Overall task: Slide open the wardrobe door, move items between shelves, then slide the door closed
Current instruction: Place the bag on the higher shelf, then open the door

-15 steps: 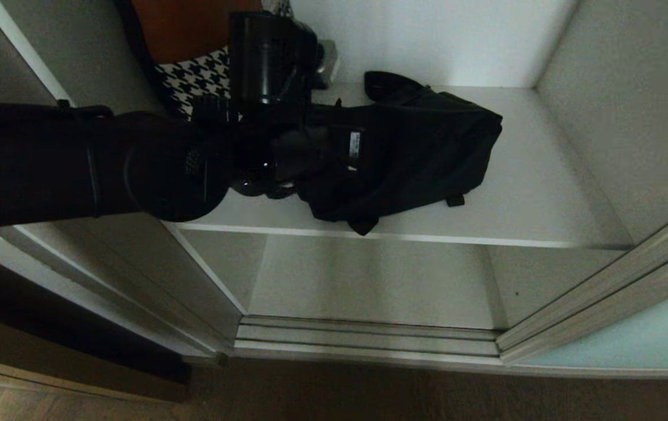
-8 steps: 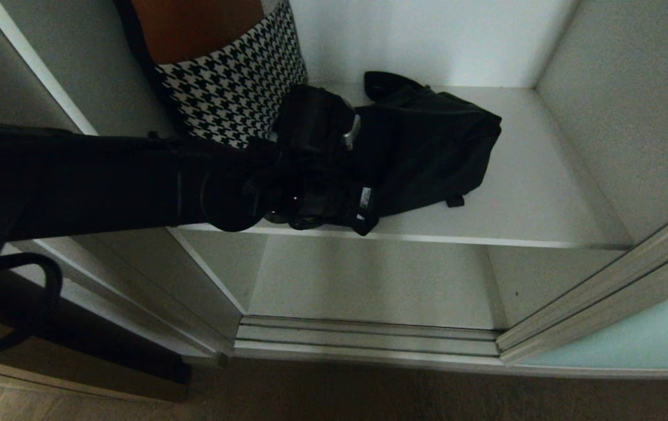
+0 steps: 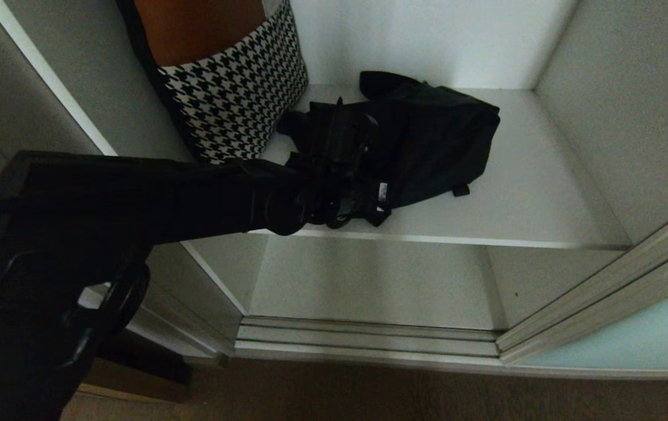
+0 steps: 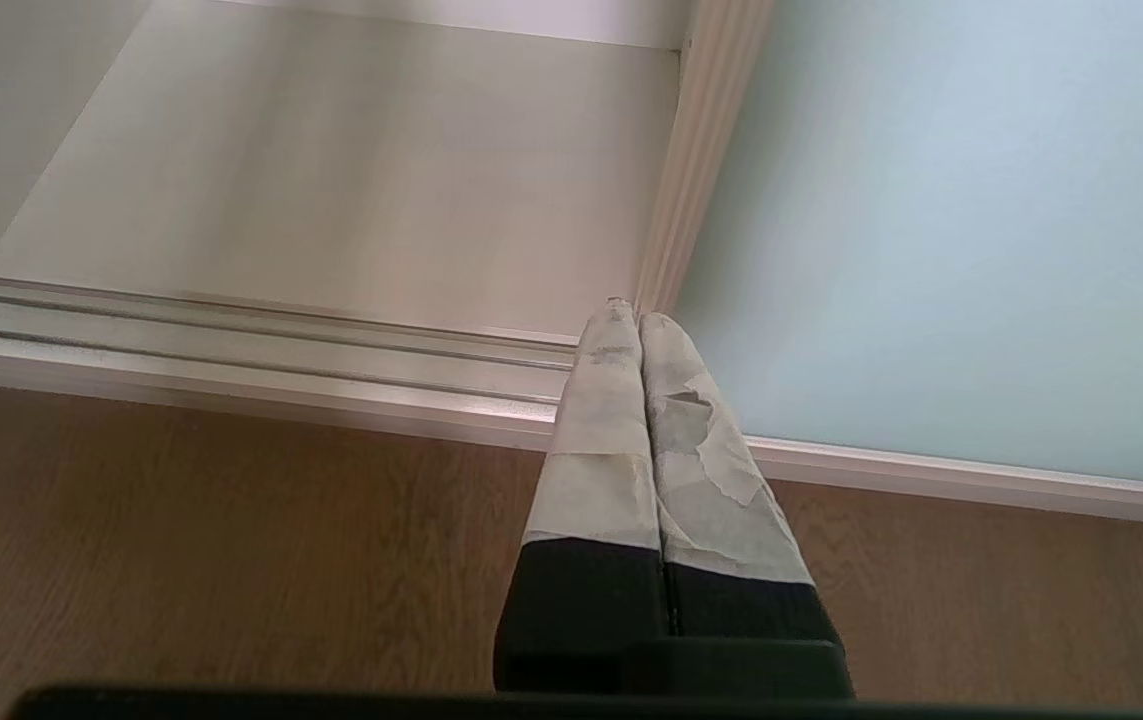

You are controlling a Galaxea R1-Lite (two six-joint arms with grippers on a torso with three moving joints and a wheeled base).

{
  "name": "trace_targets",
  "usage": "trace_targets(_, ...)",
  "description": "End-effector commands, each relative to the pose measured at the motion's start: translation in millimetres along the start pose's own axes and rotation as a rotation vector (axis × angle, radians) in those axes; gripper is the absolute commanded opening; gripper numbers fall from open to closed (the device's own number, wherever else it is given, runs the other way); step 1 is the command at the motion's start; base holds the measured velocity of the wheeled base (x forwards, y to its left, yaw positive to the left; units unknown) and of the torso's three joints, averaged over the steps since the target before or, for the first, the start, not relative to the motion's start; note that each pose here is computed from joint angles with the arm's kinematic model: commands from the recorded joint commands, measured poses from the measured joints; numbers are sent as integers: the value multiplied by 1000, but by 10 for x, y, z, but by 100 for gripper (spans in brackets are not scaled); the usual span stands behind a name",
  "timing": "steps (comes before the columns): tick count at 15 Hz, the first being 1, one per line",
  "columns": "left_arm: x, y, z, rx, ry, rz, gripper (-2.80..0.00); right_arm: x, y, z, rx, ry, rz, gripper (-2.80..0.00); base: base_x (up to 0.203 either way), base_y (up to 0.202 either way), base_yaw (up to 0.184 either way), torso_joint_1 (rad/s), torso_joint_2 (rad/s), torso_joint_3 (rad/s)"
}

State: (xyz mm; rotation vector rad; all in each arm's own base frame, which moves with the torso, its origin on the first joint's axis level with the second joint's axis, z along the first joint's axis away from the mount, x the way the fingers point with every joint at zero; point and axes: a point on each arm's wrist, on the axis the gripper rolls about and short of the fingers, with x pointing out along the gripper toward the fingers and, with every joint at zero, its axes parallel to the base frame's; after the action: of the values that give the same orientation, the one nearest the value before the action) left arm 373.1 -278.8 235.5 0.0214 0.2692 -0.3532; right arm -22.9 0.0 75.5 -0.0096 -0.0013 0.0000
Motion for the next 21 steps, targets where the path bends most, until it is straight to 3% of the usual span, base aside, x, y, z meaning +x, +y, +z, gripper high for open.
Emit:
trace_targets(1, 154, 45, 73, -20, -176, 46, -280, 0, 0, -2, 0, 1, 0, -280, 0, 0, 0, 0, 0, 0)
trace_targets(3, 132, 73, 209, 8, -311, 97, -280, 1, 0, -3, 0, 1, 0, -280, 0, 0, 0, 0, 0, 0)
trace_targets(6, -82, 101, 441, -10, -390, 103, -280, 1, 0, -4, -1, 1, 0, -280, 0, 0, 0, 0, 0, 0)
trace_targets(11, -987, 130, 679, 24, -311, 6, -280, 0, 0, -1, -1, 0, 0, -280, 0, 0, 0, 0, 0, 0)
trace_targets(15, -1769, 127, 848, 27, -337, -69, -280, 0, 0, 0, -1, 0, 0, -280, 0, 0, 0, 0, 0, 0)
trace_targets(21, -2832, 555, 588, 84, -363, -76, -280, 0, 0, 0, -1, 0, 0, -280, 0, 0, 0, 0, 0, 0)
